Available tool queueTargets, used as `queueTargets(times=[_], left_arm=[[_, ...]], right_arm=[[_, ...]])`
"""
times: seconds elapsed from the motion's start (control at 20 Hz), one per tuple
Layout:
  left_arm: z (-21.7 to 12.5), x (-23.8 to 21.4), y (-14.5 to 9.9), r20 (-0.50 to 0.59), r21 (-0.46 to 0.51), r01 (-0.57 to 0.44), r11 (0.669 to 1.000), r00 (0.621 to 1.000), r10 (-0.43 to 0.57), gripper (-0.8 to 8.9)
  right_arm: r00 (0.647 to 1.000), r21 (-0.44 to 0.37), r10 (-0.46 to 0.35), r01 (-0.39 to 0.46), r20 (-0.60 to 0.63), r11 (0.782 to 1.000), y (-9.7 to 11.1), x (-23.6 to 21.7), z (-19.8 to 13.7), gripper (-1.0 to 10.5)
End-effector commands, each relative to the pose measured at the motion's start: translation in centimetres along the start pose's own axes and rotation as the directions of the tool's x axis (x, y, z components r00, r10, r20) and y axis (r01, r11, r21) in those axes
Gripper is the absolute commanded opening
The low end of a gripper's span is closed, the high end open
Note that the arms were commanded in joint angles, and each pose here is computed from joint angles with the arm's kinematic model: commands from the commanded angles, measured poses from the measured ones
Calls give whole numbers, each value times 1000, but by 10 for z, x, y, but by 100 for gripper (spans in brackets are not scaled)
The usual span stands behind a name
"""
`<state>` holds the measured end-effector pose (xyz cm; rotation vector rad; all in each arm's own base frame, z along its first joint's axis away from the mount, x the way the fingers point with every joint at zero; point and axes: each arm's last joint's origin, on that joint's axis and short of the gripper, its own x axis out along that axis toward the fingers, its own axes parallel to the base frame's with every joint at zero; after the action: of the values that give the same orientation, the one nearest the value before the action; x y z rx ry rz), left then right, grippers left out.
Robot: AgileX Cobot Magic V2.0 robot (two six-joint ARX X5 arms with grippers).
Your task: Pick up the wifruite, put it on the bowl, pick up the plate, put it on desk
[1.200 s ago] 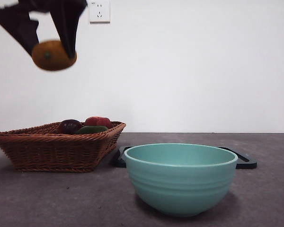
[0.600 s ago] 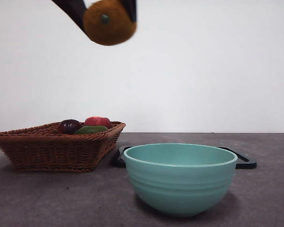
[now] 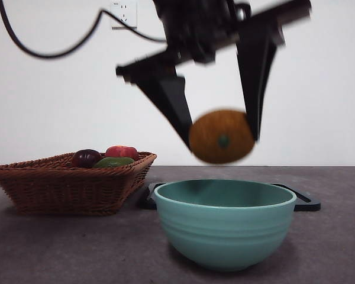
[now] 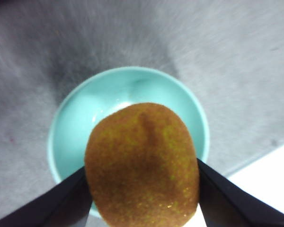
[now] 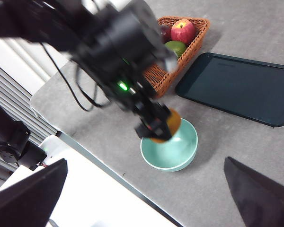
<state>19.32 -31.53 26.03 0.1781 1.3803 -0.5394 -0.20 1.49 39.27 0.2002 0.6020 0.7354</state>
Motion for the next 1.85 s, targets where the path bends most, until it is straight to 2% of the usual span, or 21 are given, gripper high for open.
queueTargets(times=[0.05, 0.65, 1.05, 1.1, 1.15, 1.25, 1.3, 1.55, 1.7, 1.85], left_arm=[[3, 15, -11, -19, -3, -4, 1000, 1000, 4, 303], [7, 78, -9, -147, 15, -86, 996, 985, 87, 303], [9, 78, -9, -138, 40, -76, 996, 987, 81, 312], [10, 77, -9, -135, 44, -74, 996, 988, 80, 320], [10, 75, -10, -131, 57, -70, 996, 988, 77, 370], [12, 70, -11, -116, 67, -60, 996, 991, 67, 510], [13, 66, -12, -111, 74, -56, 996, 992, 64, 536], [19, 35, -18, -72, 115, -51, 992, 996, 59, 536], [17, -6, -21, 24, 155, -61, 986, 998, 58, 538], [2, -54, -16, 126, 209, -100, 973, 989, 75, 608]], right_arm=[[1000, -32, 4, -4, 20, 999, 3, -4, 2, 561], [1000, -38, 4, -3, 20, 999, 3, -4, 2, 561], [1000, -38, 4, -3, 19, 999, 3, -4, 2, 561], [1000, -38, 4, -3, 19, 999, 3, -4, 2, 561], [1000, -38, 4, -4, 19, 999, 3, -4, 2, 561], [1000, -38, 4, -4, 19, 999, 3, -4, 2, 561], [1000, -38, 4, -4, 19, 999, 3, -4, 2, 561], [1000, -37, 4, -4, 18, 999, 3, -4, 2, 561], [1000, -38, -2, 3, 20, 999, 3, -4, 2, 561], [998, -38, -48, 49, 27, 998, 1, -4, 3, 561]])
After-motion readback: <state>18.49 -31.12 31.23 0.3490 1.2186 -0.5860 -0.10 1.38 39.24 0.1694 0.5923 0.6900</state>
